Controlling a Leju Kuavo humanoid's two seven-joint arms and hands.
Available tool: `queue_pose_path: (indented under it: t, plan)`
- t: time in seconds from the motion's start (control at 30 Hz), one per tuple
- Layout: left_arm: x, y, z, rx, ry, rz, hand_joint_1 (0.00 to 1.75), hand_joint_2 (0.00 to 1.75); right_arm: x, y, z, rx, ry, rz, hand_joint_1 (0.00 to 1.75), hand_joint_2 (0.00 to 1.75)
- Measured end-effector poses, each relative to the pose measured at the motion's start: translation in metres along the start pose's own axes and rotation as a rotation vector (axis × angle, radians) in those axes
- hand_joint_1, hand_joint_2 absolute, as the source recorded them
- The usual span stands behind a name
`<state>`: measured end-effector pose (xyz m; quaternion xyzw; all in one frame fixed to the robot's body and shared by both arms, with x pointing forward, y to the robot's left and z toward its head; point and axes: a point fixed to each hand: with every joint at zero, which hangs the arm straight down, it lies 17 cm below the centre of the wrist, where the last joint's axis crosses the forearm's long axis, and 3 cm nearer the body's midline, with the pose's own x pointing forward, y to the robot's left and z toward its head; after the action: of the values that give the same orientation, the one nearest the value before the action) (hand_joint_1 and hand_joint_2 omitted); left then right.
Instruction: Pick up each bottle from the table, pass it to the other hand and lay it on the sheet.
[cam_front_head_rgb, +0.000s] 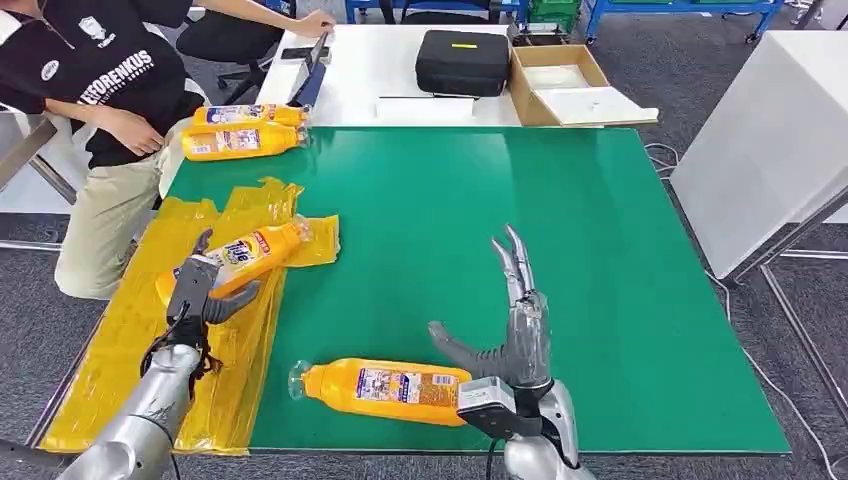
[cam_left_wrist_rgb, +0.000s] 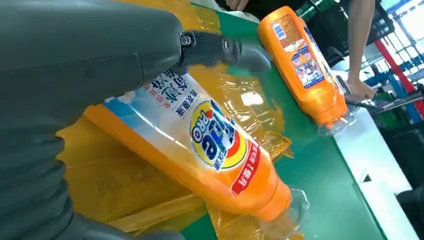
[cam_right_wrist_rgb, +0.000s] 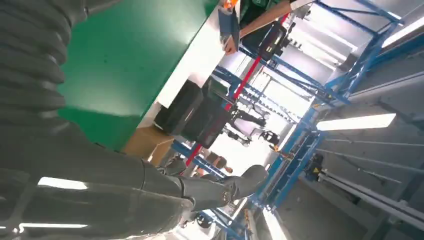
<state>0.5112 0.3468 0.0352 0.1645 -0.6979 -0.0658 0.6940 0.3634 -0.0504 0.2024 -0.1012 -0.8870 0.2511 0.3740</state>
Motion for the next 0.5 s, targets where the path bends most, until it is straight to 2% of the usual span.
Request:
queue_pose_path:
  t: [0.33,0.5]
  plan:
    - [0.006,-0.011,0.000,-0.040,-0.006,0.053,0.00,1.75,-0.001,0.002,0.000,0.009,0.004,0.007,0.00,1.75]
    - [0.023,-0.021,0.007,-0.092,-0.057,0.175,0.00,1.75,-0.006,0.005,0.001,0.027,0.023,0.040,0.00,1.75]
